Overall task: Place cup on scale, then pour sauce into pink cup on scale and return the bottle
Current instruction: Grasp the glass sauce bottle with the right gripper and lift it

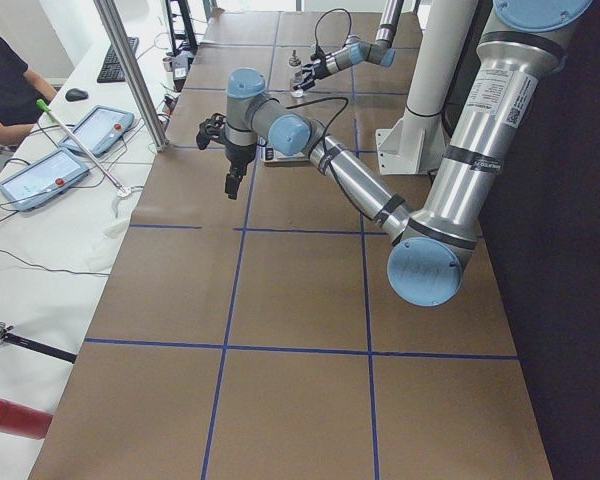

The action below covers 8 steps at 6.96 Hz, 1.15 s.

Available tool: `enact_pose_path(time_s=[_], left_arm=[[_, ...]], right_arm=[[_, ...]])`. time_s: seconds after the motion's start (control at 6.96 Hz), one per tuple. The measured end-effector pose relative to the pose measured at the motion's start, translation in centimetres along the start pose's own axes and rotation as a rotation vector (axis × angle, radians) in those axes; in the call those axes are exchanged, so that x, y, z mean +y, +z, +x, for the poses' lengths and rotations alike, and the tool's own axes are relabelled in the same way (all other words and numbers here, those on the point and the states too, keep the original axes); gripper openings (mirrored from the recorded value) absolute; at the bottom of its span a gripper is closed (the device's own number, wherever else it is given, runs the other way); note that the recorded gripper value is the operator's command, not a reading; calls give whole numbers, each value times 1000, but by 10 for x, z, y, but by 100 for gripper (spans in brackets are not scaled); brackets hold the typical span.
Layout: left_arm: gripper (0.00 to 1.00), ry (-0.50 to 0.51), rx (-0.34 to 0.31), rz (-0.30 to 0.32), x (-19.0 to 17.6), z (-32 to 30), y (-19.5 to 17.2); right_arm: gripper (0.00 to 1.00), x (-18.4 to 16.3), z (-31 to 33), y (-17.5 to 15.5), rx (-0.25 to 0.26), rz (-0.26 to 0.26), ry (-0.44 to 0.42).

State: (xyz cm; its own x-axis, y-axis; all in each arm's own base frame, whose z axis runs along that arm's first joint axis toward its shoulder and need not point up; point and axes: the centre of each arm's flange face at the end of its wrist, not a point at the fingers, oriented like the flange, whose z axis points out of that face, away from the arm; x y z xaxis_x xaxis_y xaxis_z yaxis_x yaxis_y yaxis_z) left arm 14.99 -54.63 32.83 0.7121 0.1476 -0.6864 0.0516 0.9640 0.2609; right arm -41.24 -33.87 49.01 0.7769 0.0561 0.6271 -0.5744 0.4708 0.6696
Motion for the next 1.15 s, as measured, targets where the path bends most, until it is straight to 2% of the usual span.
enact_pose_path(time_s=[0.43, 0.72, 1.15], left_arm=[[100, 1, 2, 3, -1, 2, -2], [100, -4, 3, 6, -3, 3, -3], [100, -1, -2, 1, -1, -1, 0]], right_arm=[[0, -12, -1, 3, -1, 8, 24], [0, -44, -10, -2, -34, -7, 29], [0, -99, -52, -7, -99, 32, -112]])
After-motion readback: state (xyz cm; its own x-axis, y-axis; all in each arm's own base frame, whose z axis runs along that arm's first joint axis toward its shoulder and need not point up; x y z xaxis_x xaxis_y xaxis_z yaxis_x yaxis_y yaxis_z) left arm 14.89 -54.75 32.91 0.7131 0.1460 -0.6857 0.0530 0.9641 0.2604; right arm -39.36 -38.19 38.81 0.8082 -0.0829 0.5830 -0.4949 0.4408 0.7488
